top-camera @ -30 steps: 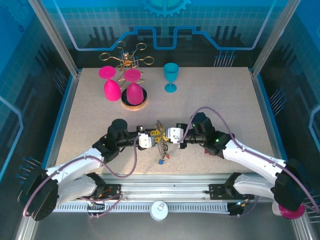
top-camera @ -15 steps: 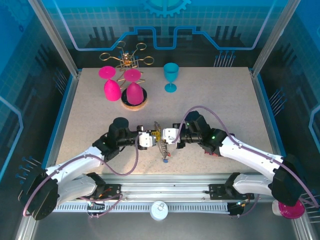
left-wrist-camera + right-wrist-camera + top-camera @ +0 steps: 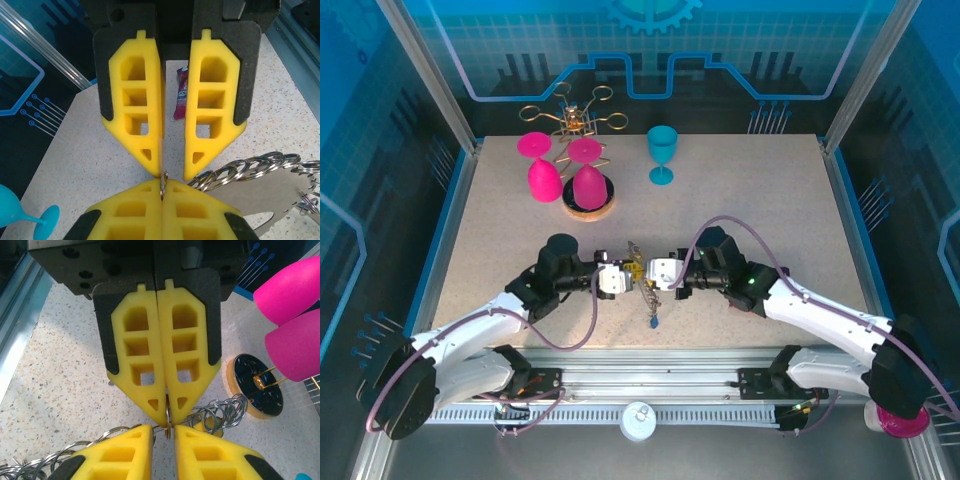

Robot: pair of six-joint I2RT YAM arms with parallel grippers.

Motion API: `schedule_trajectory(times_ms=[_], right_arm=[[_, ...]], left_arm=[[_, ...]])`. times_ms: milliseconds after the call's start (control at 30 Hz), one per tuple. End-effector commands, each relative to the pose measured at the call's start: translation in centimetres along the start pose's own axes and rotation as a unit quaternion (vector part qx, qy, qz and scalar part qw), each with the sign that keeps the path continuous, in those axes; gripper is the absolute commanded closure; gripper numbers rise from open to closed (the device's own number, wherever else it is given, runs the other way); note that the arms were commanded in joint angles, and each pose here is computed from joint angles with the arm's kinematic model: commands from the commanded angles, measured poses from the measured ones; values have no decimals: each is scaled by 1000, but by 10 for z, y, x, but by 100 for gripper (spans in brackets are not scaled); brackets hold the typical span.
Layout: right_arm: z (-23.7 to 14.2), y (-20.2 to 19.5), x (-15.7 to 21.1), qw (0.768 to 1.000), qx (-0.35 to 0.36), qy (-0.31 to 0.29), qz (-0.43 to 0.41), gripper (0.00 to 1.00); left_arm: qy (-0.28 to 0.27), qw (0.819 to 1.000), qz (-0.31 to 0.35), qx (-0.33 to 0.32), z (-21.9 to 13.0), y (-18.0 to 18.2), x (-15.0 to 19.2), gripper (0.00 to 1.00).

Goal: Put the keys on the keyring

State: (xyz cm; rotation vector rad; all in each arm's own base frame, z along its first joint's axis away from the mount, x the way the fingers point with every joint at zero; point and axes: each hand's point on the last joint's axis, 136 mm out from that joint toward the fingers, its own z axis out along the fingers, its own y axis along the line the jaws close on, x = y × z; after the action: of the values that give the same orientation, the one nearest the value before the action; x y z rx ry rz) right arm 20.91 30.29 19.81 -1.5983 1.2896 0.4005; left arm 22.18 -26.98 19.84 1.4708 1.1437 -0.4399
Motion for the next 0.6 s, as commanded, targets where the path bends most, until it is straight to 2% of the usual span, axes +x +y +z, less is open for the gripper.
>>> schedule_trajectory(times_ms=[0, 200, 400, 567], right_arm=[[-2, -5, -10, 1000, 13, -27, -2, 81], [1, -7, -2, 1000, 20, -11, -2, 83], [2, -6, 4, 1000, 23, -1, 1, 79], [3, -5, 6, 1000, 23, -1, 4, 79]], left_arm=[[-43, 999, 24, -3, -5, 3, -22, 100], [-49, 999, 21, 3, -6, 1, -26, 100], [-50, 999, 19, 6, -7, 0, -26, 100], [-51, 998, 19, 7, -7, 0, -27, 100]])
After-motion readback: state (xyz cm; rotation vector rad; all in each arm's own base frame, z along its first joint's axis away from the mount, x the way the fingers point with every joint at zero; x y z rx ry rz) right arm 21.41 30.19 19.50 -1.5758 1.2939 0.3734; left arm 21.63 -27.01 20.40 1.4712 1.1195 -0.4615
